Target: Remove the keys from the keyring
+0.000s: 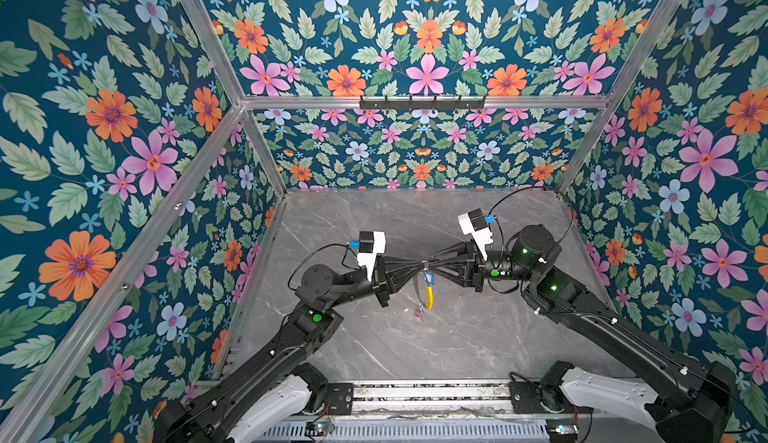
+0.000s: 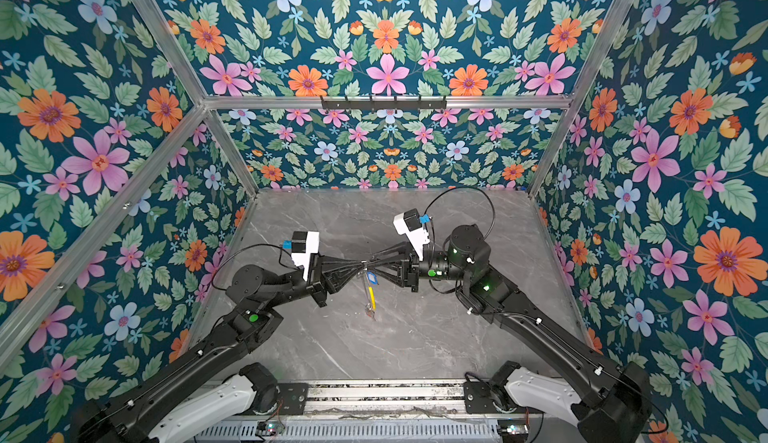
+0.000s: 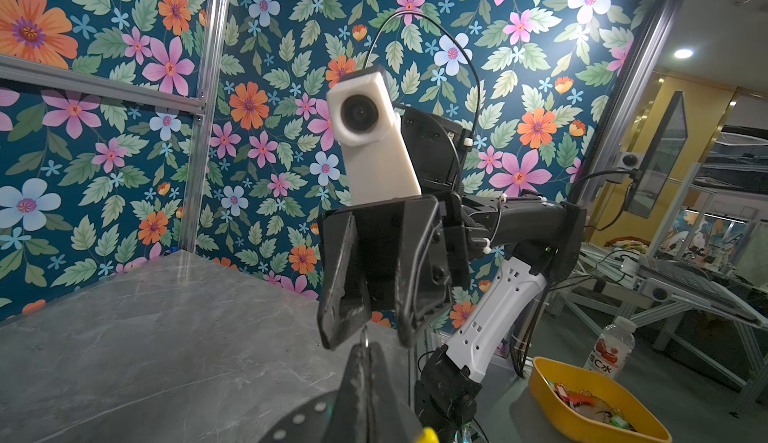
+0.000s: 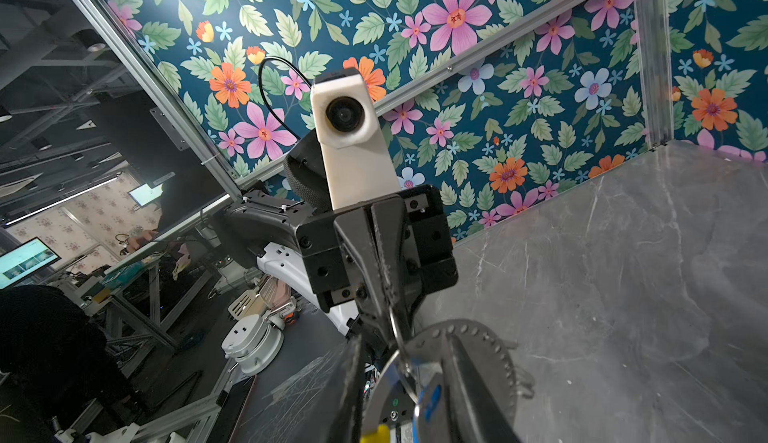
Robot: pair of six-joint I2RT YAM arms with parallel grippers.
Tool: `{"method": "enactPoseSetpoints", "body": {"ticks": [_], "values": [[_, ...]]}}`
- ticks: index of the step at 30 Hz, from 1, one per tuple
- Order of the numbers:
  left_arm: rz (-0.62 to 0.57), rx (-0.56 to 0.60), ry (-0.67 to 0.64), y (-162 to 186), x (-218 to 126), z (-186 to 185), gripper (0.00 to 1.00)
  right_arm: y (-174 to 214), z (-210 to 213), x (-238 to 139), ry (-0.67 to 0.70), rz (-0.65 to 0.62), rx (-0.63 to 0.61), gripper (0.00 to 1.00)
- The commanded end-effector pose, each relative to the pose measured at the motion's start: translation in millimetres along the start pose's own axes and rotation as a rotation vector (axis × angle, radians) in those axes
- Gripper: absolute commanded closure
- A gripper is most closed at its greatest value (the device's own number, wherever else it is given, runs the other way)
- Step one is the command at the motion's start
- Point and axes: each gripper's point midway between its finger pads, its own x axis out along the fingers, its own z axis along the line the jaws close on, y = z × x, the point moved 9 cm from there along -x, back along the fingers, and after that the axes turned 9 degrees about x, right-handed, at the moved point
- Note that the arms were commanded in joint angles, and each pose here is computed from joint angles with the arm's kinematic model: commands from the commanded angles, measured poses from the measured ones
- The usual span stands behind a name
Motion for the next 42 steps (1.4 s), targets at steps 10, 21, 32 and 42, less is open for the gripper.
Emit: {"method": "enactPoseSetpoints", "body": {"ticks": [10,21,32,42], "values": [[-0.032,0.026,0.009,-5.3,0.1,-1.2,1.0,-1.2,2.8,3.2,-0.051,0.016,-0.016,0.74],[-0.011,0.006,0.007,-8.6,4.3,0.6,1.0,-3.2,2.1,1.9,-0.011,0.004,-0.026,0.77],[-0.023,-0.007,0.005,-2.9,1.0,0.3,1.0,0.5,-1.8,2.3,-0.01,0.001,-0.018,0.83],[-0.008,-0.008,-0.001,2.5,-0.3,1.1,1.0,0.9,-6.0,5.8,-0.007,0.011,-0.014,0.95]]}}
